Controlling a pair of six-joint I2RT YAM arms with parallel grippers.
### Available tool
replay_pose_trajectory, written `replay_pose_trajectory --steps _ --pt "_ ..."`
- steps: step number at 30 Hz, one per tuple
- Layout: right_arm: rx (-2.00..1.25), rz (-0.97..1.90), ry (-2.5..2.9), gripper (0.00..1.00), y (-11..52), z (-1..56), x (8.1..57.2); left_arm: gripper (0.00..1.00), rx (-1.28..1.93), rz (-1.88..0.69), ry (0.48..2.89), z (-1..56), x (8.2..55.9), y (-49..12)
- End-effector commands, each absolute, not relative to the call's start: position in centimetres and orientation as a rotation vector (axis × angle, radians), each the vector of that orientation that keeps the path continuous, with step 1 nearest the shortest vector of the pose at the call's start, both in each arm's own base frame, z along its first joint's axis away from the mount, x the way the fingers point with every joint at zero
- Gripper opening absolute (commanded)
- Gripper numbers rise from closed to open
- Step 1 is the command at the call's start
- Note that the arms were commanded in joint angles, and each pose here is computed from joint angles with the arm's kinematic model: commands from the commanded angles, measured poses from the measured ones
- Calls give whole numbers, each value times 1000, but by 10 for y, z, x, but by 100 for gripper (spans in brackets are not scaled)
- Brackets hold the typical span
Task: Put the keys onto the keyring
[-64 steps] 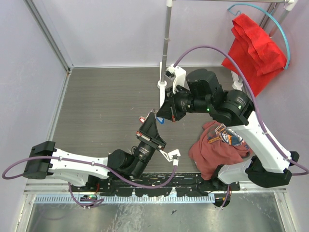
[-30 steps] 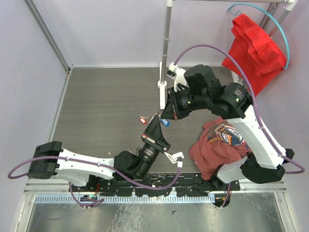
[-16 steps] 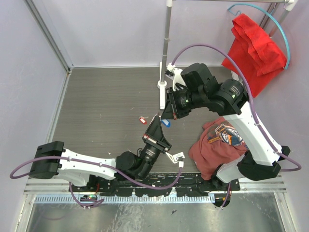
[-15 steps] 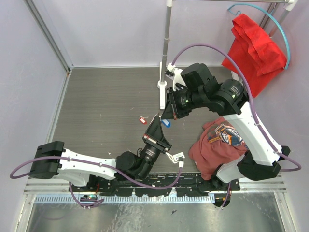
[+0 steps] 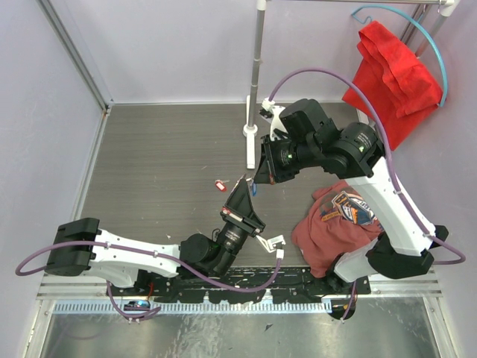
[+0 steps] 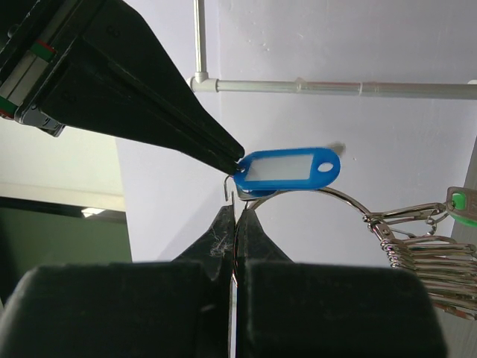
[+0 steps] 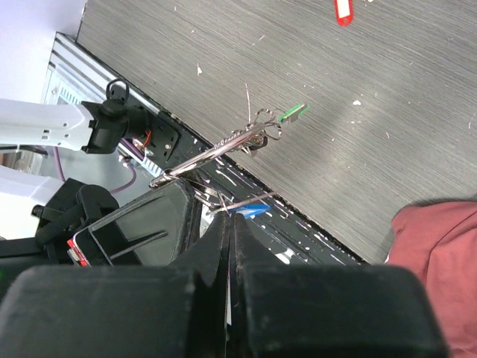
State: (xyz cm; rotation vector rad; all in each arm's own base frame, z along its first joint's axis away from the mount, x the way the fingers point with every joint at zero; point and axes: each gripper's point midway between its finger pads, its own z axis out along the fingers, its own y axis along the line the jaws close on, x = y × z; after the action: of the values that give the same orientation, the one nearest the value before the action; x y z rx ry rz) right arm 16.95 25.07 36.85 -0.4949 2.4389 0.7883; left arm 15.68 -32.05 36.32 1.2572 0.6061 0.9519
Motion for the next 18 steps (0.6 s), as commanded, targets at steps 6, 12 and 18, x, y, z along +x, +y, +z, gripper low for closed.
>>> replay_pose_trajectory --steps 6,12,18 --pt "-508 890 2144 12 247 417 175 0 1251 1085 506 390 151 -313" --pt "-557 934 1976 42 241 441 168 0 1231 1068 525 395 152 -312" --pt "-526 863 1849 53 224 454 174 0 1184 992 632 402 154 -303"
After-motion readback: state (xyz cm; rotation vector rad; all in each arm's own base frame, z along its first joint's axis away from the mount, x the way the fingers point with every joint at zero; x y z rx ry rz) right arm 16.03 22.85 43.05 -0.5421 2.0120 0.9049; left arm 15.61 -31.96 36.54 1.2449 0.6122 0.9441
